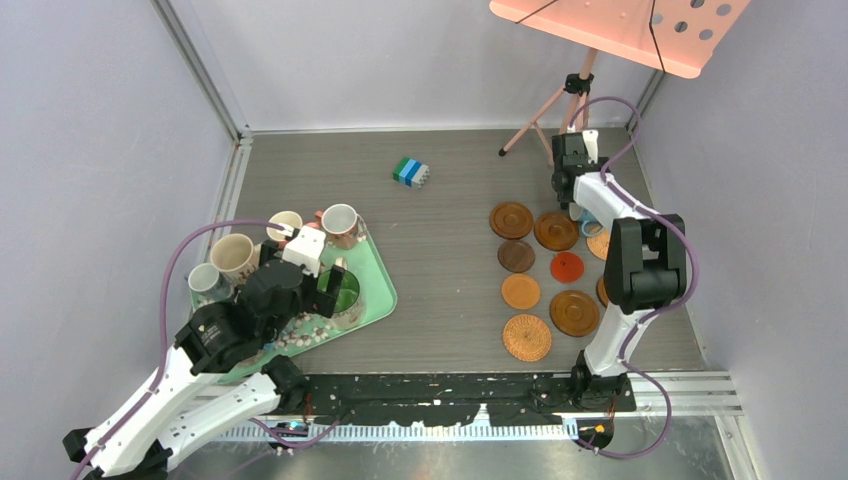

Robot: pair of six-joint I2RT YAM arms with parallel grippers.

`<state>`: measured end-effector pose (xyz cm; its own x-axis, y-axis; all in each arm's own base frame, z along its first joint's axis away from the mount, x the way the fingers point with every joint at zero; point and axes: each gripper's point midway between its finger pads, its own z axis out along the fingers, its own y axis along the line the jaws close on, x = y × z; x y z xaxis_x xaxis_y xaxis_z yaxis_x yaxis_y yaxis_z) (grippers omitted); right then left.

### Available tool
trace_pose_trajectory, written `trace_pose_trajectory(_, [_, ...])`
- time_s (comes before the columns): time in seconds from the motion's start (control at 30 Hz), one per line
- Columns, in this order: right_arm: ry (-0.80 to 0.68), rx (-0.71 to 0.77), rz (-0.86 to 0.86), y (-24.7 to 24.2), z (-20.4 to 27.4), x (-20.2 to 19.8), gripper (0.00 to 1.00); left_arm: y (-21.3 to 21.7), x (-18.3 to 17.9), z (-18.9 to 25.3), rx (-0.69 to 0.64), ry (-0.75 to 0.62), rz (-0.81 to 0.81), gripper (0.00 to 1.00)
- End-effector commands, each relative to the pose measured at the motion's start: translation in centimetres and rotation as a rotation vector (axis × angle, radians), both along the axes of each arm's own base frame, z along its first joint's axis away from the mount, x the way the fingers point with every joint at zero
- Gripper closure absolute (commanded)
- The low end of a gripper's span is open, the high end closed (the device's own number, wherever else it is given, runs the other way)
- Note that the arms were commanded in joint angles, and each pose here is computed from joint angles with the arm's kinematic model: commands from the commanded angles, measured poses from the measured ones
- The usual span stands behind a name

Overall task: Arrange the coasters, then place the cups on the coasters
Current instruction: Pick up the cup at the center of the board.

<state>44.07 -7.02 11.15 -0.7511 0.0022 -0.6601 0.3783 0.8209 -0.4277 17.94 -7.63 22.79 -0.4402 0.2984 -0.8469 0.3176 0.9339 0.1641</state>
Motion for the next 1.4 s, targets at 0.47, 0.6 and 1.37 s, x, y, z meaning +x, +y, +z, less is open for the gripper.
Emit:
trace_pose_trajectory(0.47, [0.071,-0.174,-0.064,-1.6,0.6,1.5,0.45,-0.3,0.5,0.6,-0.021,-0.027,0.007,0.0])
trace_pose_trajectory(0.6, [0.069,-0.189,-0.059,-1.7,1.0,1.9,0.61,-0.3,0.5,0.5,-0.018,-0.026,0.008,0.0])
trace_pose_trajectory(1.37, [-0.269,0.003,-0.237,-5.3,12.1,-4.8,0.95,0.0,0.5,0.6,-0.02,-0.04,0.023,0.01])
